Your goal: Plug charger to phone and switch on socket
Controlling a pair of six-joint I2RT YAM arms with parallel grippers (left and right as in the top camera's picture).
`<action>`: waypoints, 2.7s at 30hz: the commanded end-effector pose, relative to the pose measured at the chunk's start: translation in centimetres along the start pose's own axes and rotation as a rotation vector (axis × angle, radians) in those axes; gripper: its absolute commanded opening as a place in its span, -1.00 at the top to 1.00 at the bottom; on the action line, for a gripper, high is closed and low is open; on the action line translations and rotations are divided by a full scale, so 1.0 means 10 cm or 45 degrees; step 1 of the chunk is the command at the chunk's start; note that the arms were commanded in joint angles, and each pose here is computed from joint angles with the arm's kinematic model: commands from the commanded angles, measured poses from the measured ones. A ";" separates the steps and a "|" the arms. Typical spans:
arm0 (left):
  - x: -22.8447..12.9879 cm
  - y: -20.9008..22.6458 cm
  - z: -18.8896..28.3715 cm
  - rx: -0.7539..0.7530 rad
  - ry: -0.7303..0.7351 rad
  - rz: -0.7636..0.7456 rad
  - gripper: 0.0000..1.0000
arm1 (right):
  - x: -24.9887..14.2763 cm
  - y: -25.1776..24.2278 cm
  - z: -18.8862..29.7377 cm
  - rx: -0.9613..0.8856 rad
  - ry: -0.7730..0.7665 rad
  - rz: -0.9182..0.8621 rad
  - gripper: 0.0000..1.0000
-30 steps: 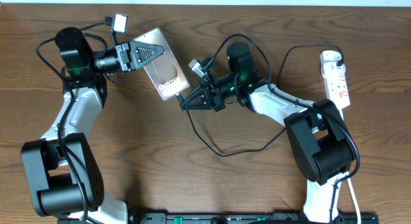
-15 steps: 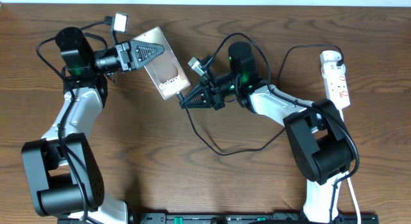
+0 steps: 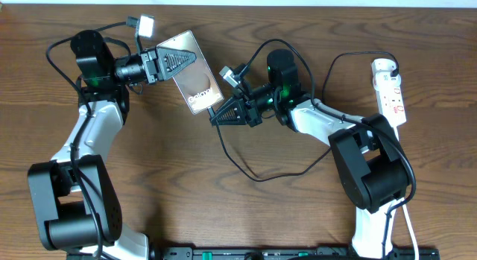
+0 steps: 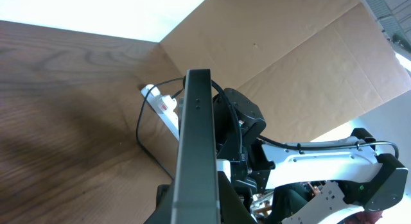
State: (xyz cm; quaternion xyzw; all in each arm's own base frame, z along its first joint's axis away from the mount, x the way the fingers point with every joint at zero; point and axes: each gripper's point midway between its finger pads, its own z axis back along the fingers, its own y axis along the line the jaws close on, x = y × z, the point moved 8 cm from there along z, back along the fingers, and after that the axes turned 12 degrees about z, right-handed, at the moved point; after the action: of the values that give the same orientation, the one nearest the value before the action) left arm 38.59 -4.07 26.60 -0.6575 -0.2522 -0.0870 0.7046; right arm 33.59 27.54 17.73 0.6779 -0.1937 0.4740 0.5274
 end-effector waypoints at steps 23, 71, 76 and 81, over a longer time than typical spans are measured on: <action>-0.10 -0.02 -0.12 -0.054 0.102 0.023 0.85 | 0.16 0.02 0.21 -0.043 -0.030 0.070 0.98; -0.27 0.31 0.36 0.031 -0.040 0.084 0.85 | 0.16 0.02 0.21 -0.043 -0.030 0.058 -0.99; -0.50 0.54 0.59 0.087 -0.135 0.210 0.86 | 0.16 0.02 0.21 -0.043 -0.030 0.058 -0.99; -0.70 0.75 0.75 0.175 -0.245 0.378 0.85 | 0.16 0.02 0.21 -0.043 -0.031 0.039 -0.98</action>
State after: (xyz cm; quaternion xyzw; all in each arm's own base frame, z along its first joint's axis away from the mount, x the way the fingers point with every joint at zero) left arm 34.50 1.96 17.73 -0.6538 -0.2200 0.0683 0.7208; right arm 34.76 26.32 18.17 0.6722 -0.2129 0.4683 0.5324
